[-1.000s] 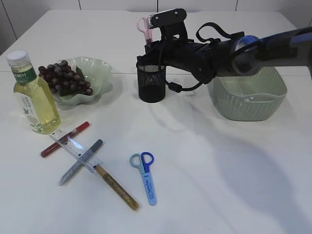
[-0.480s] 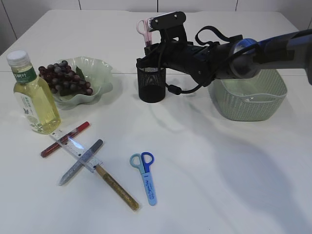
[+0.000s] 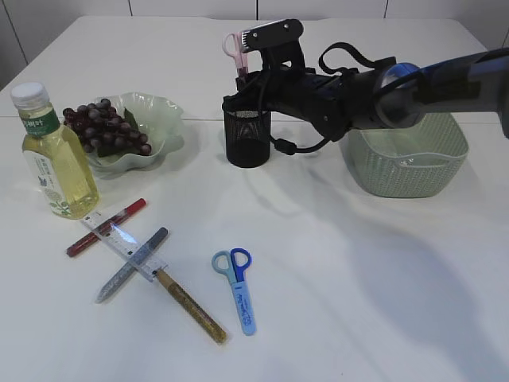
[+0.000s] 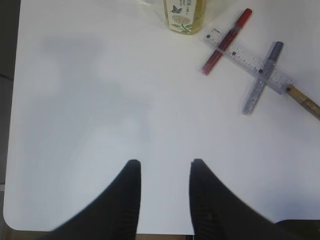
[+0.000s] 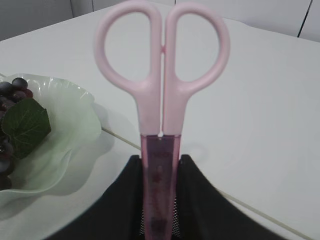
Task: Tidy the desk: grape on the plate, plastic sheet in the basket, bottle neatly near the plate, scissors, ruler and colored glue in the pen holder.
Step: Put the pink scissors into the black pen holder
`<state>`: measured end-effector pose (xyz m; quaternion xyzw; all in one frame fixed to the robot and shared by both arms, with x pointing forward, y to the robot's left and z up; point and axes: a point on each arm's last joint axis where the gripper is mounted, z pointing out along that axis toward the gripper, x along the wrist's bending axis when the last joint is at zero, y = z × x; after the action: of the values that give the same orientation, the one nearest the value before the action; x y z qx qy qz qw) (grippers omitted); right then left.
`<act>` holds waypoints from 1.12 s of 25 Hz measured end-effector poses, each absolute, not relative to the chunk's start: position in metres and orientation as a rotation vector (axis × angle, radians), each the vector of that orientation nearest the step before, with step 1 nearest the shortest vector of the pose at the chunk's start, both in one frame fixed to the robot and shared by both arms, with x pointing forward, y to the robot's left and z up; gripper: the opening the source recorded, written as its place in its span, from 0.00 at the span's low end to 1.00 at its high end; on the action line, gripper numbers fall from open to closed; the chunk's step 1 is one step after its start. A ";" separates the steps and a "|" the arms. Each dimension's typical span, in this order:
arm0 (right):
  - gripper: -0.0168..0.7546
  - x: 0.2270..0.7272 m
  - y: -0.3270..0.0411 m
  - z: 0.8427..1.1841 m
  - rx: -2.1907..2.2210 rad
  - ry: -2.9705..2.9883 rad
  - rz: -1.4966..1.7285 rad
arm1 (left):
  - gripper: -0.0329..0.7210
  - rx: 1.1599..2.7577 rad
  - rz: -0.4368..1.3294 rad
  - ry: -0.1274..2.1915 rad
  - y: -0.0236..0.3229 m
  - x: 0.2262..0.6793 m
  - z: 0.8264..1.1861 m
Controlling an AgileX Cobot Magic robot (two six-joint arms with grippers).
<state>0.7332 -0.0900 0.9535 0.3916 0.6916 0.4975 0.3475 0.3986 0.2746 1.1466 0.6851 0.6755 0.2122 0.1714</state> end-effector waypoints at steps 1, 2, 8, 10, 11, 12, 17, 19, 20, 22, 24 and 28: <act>0.25 0.733 -0.090 0.953 1.017 1.795 1.289 | 0.36 1.945 0.602 1.918 0.275 0.399 1.147; 0.25 0.733 -0.090 0.953 1.017 1.795 1.289 | 0.36 1.945 0.602 1.918 0.275 0.399 1.147; 0.25 0.734 -0.093 0.952 1.025 1.801 1.274 | 0.36 1.945 0.602 1.918 0.275 0.399 1.147; 0.25 0.734 -0.093 0.952 1.027 1.803 1.272 | 0.36 1.945 0.602 1.918 0.275 0.399 1.147; 0.25 0.734 -0.093 0.952 1.027 1.803 1.272 | 0.36 1.944 0.603 1.916 0.275 0.399 1.147; 0.25 0.734 -0.093 0.951 1.028 1.804 1.271 | 0.36 1.943 0.604 1.914 0.275 0.399 1.147; 0.25 0.734 -0.093 0.947 1.032 1.812 1.265 | 0.36 1.940 0.606 1.911 0.274 0.399 1.147; 0.25 0.735 -0.092 0.941 1.036 1.819 1.260 | 0.36 1.940 0.606 1.911 0.274 0.399 1.147; 0.25 0.735 -0.092 0.939 1.039 1.823 1.257 | 0.36 1.940 0.606 1.911 0.274 0.399 1.147; 0.25 0.736 -0.092 0.936 1.041 1.827 1.254 | 0.36 1.940 0.606 1.911 0.274 0.399 1.147; 0.25 0.736 -0.092 0.933 1.041 1.831 1.250 | 0.37 1.939 0.608 1.910 0.274 0.399 1.147; 0.26 0.737 -0.091 0.936 1.038 1.826 1.254 | 0.36 1.939 0.610 1.910 0.275 0.399 1.147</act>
<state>0.7370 -0.0914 0.9357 0.3990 0.7017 0.4820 0.3408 0.3994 0.2745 1.1471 0.6845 0.6741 0.2152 0.1753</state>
